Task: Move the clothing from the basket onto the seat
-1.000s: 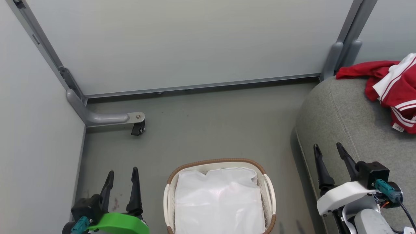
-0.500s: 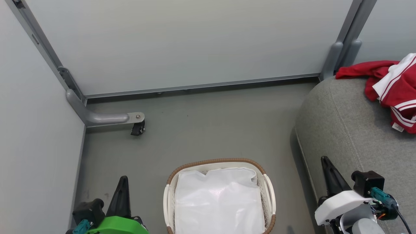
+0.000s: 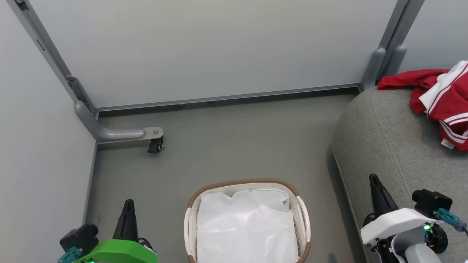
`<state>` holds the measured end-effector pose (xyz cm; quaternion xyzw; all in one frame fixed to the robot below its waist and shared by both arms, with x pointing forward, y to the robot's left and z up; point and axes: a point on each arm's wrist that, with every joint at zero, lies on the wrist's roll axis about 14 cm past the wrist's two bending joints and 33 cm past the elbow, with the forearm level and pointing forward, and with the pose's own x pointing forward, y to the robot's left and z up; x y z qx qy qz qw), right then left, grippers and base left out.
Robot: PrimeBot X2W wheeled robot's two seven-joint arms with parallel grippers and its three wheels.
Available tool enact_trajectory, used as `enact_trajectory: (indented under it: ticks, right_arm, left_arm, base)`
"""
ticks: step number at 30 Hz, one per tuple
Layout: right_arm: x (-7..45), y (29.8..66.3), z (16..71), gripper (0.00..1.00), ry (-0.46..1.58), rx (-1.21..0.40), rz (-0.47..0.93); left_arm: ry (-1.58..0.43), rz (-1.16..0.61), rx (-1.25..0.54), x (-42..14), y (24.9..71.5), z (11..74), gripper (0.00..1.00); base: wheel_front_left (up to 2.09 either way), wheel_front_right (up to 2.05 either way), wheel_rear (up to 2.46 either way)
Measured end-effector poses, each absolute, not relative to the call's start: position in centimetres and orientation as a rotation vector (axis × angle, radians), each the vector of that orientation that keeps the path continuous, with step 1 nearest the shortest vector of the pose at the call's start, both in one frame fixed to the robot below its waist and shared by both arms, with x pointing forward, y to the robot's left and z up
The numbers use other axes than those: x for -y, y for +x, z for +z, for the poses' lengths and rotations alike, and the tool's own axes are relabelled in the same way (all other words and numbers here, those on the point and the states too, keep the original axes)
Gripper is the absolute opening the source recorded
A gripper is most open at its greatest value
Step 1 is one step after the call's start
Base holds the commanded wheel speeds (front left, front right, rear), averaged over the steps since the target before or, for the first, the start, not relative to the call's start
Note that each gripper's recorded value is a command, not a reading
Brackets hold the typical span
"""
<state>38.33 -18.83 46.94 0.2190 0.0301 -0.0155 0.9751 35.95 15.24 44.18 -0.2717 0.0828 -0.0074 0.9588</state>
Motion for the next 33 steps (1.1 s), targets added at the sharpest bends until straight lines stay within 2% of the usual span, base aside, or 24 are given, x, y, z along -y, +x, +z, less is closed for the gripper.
enact_trajectory:
  ticks: [33]
  right_arm:
    - [19.8, 38.6, 47.8, 0.00, 0.907, -0.057, -0.084]
  left_arm:
    - [-0.969, 0.070, -0.150, -17.5, 37.1, 45.6, 0.00]
  base:
    - [0.00, 0.00, 0.00]
